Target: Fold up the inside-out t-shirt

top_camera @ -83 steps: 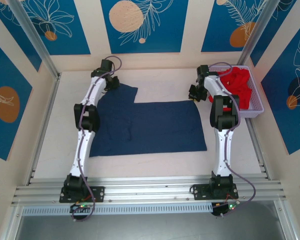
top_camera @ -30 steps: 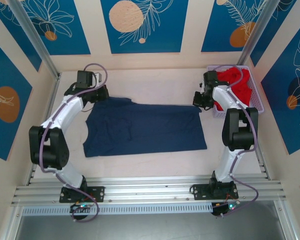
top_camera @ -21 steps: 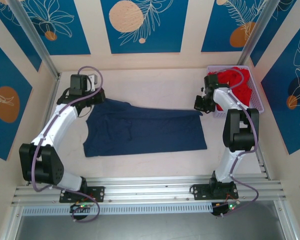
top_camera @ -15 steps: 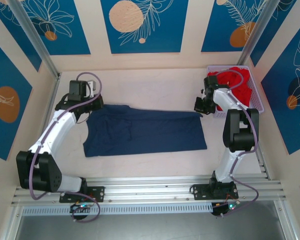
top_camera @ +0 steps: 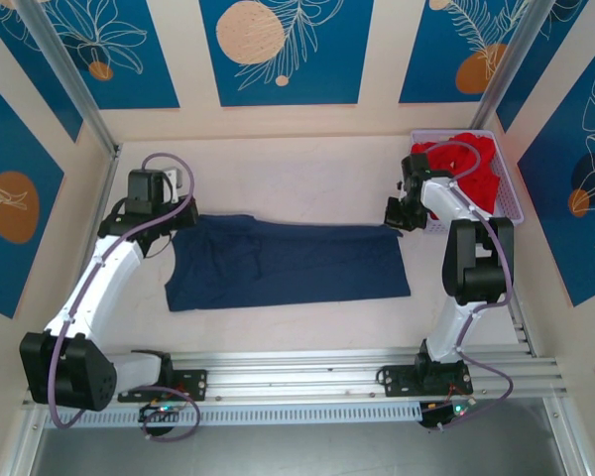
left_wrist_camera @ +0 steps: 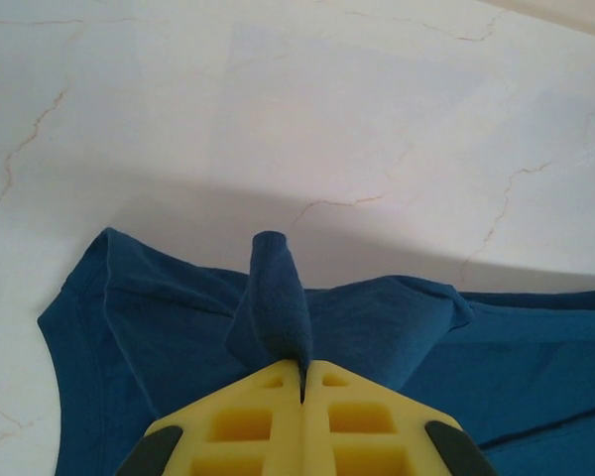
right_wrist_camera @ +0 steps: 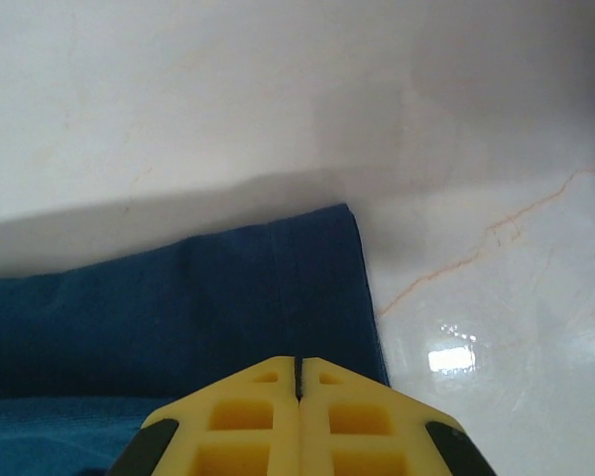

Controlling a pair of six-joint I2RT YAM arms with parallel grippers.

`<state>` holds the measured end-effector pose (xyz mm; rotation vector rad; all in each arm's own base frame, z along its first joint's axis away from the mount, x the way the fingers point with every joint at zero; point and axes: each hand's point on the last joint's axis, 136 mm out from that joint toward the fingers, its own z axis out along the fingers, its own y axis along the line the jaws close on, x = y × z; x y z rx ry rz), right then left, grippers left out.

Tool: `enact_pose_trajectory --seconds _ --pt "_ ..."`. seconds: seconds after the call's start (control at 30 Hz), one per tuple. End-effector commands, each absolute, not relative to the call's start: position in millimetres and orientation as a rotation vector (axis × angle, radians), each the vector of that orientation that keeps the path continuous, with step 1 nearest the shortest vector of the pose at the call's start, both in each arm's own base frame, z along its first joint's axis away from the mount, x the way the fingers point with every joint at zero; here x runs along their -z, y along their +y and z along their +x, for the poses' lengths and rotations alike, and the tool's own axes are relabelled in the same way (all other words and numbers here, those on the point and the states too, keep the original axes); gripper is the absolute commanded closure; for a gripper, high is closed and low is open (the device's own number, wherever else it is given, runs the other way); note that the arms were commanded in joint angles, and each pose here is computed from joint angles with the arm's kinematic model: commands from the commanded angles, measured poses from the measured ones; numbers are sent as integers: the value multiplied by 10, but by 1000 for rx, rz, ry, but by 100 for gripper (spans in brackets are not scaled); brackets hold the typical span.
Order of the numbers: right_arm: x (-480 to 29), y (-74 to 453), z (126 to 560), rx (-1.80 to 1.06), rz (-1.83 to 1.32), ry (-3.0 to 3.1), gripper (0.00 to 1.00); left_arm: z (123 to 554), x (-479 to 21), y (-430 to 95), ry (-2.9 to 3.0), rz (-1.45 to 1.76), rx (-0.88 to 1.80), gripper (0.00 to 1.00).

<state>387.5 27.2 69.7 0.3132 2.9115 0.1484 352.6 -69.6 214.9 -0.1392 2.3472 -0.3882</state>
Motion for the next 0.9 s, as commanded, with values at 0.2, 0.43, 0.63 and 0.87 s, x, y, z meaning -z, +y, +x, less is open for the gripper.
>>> enact_pose_trajectory --seconds 0.2,0.43,0.63,0.87 --pt "-616 234 3547 -93 380 2969 88 3092 -1650 -717 2477 -185 437 100" --pt "-837 355 3615 -152 344 2847 54 2716 -1055 -946 2612 -206 544 100" --pt "-1234 1071 3771 -375 57 2678 42 2706 -1054 -974 2621 -190 555 64" --pt "-1154 1556 3840 -411 -85 2698 42 3193 -1190 -1028 2530 -137 530 39"
